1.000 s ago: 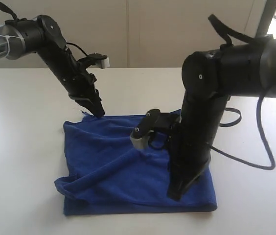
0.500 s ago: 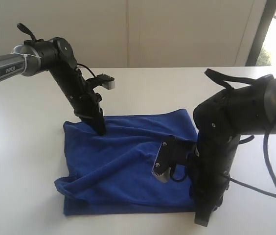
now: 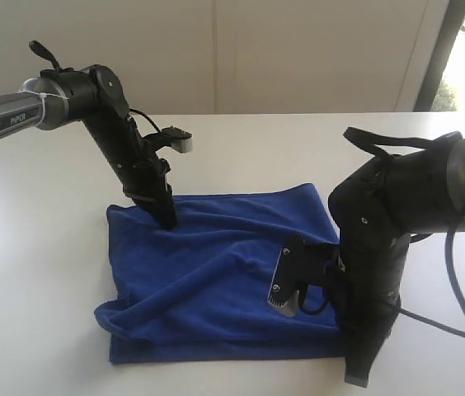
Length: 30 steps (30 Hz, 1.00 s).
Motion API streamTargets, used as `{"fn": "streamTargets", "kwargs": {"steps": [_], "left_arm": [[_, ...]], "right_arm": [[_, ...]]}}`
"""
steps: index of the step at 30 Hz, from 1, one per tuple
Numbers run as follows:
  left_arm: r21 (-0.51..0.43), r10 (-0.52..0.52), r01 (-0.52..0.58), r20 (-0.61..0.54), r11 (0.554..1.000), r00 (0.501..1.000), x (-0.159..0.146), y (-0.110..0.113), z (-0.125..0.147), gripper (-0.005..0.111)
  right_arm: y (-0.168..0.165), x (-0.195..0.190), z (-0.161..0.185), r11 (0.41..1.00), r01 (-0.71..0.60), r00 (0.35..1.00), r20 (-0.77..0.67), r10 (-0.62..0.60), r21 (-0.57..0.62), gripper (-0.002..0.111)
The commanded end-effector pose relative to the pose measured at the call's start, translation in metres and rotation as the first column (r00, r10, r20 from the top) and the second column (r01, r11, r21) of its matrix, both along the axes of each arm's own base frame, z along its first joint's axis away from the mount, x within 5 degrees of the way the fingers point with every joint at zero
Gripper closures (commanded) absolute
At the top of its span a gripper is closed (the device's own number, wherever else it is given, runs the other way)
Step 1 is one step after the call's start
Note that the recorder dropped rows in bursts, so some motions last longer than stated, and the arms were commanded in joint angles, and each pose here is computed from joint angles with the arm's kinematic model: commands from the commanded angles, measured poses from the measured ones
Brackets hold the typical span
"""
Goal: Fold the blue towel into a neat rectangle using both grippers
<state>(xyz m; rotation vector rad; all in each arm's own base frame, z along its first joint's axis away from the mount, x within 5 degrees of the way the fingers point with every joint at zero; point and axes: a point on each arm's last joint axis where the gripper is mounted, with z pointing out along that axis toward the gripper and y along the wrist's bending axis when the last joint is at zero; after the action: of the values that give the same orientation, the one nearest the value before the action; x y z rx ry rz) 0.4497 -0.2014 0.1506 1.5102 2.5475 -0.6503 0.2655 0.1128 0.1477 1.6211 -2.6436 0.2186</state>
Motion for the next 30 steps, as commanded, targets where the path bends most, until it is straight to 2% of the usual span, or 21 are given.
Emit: {"fn": "streamTargets", "kwargs": {"steps": [1,10,17,20,22,28,30], "left_arm": [[0.032,-0.008,0.010,-0.066,0.999,0.998,-0.003,0.000,-0.019,0.107],[0.059,-0.001,0.005,-0.060,0.998,0.998,-0.001,0.004,-0.023,0.107],[0.060,0.008,-0.004,-0.060,0.998,0.998,0.001,0.008,-0.023,0.107],[0.054,0.010,-0.006,-0.064,0.999,0.998,0.001,0.008,-0.022,0.107],[0.034,0.013,-0.011,-0.073,0.999,0.997,0.000,0.006,-0.021,0.107],[-0.016,0.004,-0.004,-0.054,1.000,0.999,-0.001,0.003,0.001,0.107],[-0.033,0.000,-0.001,-0.037,0.999,0.999,-0.002,0.002,0.014,0.107]], "right_arm": [[-0.006,-0.003,0.002,0.999,0.008,1.000,-0.029,-0.009,-0.034,0.108],[-0.013,-0.009,0.003,0.994,0.000,0.996,-0.086,-0.009,-0.108,0.108],[-0.013,-0.009,0.003,0.994,0.000,0.996,-0.089,-0.010,-0.110,0.108],[-0.010,-0.008,0.003,0.996,0.034,0.997,-0.068,-0.040,-0.077,0.107],[-0.007,-0.007,0.002,0.998,0.050,0.997,-0.062,-0.053,-0.049,0.102],[-0.002,-0.001,0.023,0.998,0.062,0.998,0.026,-0.063,0.021,0.063],[-0.001,0.002,0.035,0.997,0.062,0.995,0.075,-0.066,0.052,0.057]]}}
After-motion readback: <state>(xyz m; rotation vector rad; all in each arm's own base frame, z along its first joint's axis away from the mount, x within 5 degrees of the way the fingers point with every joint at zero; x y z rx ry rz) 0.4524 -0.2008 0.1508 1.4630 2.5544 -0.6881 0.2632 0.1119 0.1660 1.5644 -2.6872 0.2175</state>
